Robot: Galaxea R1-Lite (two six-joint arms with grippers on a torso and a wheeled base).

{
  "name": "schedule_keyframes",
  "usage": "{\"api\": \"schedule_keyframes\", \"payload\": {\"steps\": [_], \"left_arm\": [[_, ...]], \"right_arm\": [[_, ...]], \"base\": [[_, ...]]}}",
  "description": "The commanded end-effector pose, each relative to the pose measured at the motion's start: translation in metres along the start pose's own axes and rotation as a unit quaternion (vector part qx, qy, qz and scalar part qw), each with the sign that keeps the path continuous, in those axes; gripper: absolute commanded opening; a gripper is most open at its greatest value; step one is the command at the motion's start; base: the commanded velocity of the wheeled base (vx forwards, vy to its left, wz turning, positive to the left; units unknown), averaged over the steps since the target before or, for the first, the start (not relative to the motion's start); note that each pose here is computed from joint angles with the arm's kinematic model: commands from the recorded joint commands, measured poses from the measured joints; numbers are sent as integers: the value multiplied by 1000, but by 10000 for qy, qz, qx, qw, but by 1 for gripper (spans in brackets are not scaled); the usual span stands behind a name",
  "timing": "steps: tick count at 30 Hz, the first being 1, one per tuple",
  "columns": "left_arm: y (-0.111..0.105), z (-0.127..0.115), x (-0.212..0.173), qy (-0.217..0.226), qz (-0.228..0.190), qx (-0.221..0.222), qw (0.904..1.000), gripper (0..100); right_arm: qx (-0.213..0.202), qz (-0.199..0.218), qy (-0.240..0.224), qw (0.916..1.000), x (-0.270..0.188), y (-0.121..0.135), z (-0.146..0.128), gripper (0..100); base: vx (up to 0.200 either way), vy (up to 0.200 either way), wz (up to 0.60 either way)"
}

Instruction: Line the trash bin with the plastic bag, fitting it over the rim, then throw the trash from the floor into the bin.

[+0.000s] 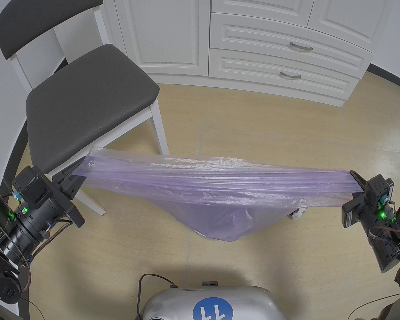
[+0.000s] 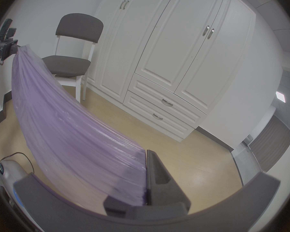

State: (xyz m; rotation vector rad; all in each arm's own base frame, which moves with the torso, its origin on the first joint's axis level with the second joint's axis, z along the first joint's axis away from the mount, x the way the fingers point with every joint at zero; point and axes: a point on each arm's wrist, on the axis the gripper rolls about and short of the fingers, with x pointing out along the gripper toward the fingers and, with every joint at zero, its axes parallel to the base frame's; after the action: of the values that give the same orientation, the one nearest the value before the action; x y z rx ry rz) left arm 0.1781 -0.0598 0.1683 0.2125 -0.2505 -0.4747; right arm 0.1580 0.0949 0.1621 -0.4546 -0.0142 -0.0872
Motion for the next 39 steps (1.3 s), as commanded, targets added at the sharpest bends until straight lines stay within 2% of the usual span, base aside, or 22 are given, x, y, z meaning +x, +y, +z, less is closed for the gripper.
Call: {"api": "schedule_keyframes", "payload": {"steps": [1,19,29,35,39], "left_arm": [[2,-1,1,19,53,12,10000,0],[4,-6,4,126,105,35,9999,0],[1,-12,5,288,148,267,9991,0],[-4,-16,10,410,213,448,9979,0],[-25,-16,20,455,199,374,9981,0]], "right_arm": [[-50,5,33,10000,-1,0,-2,0],[-275,36,122,9995,-7,-2,-10,0],[-294,95,118,9995,-7,0,-10,0],[-314,120,131,9994,-6,2,-10,0],[-267,285,18,9992,-5,12,-6,0]], "base": [[0,0,0],[0,0,0],[0,0,0],[0,0,0],[0,0,0]]}}
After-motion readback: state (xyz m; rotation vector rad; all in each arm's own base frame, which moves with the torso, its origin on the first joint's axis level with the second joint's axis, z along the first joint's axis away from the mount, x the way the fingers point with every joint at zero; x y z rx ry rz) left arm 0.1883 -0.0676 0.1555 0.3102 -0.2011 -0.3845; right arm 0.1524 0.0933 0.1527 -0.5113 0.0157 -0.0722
